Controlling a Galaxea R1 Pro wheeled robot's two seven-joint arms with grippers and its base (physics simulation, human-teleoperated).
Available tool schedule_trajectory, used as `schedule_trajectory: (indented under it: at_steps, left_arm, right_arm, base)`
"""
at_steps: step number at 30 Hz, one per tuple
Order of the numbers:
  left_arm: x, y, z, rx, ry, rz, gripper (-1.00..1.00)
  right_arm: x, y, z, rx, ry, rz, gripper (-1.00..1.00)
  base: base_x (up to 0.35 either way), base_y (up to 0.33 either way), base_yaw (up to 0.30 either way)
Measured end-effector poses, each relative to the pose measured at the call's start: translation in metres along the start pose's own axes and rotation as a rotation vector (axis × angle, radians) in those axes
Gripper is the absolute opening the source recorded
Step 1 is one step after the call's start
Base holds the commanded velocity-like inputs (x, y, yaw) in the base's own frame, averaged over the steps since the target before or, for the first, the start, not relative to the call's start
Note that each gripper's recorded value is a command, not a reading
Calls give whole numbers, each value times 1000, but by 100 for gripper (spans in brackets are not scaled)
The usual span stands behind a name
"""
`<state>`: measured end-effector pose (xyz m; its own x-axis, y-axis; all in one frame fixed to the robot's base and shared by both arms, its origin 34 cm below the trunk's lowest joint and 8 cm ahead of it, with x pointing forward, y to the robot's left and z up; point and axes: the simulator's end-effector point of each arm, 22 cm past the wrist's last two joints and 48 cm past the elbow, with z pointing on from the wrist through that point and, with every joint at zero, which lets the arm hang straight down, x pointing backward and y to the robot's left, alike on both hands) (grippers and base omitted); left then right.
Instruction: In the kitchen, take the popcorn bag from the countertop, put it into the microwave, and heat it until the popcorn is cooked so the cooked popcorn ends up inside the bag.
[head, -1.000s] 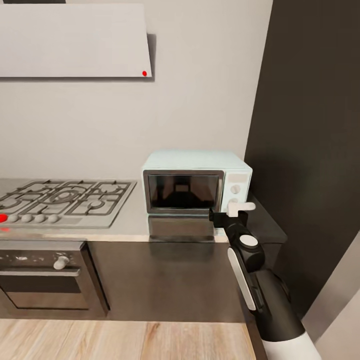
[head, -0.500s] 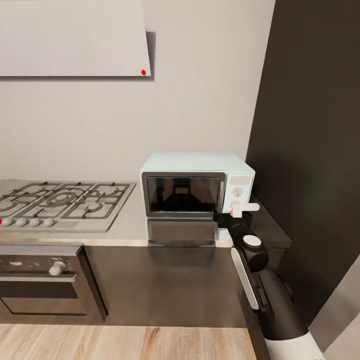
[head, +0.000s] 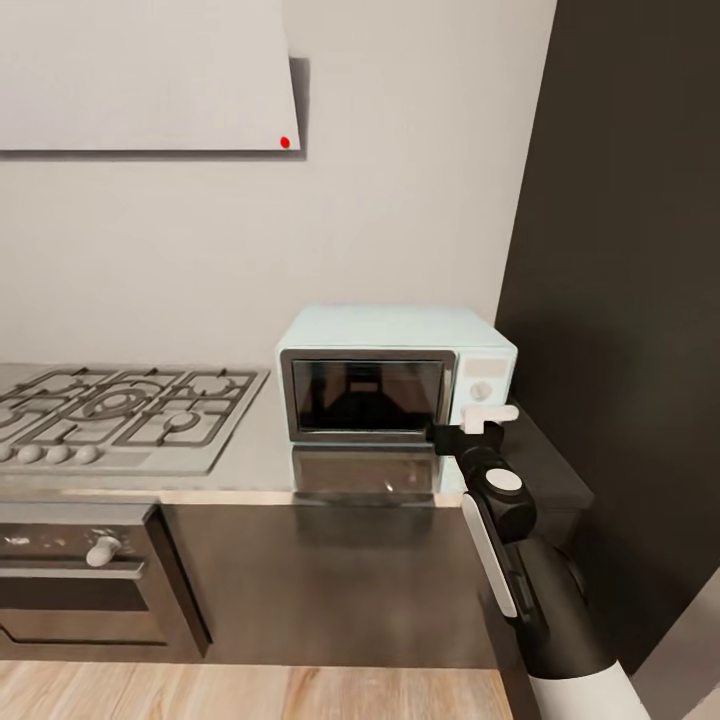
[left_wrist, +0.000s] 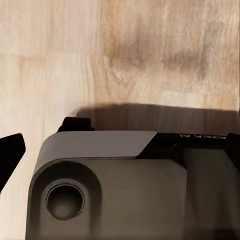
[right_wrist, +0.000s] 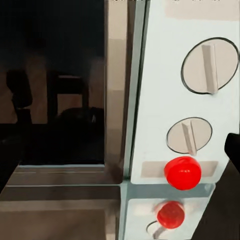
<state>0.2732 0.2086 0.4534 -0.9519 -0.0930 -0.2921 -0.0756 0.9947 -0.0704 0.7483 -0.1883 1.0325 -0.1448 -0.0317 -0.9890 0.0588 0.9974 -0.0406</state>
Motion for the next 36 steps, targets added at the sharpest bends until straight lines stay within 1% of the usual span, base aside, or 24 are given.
schedule_trajectory:
  at_steps: [3,11,16,29,36]
  left_arm:
    - [0,0,0,0,0,0,100]
    - [0,0,0,1,1,1,100]
    - [0,0,0,2,0,2,100]
    - [1,0,0,2,2,2,100]
    - [1,0,0,2,2,2,100]
  right_arm:
    - [0,0,0,0,0,0,100]
    - [0,0,0,0,1,0,100]
    - [0,0,0,0,0,-1,100]
    - [0,0,0,1,0,-1,100]
    - [0,0,0,0,0,-2,100]
  base:
    - [239,0,0]
    - [29,0,0]
    - [226,0,0]
    - [16,0,0]
    - [93,0,0]
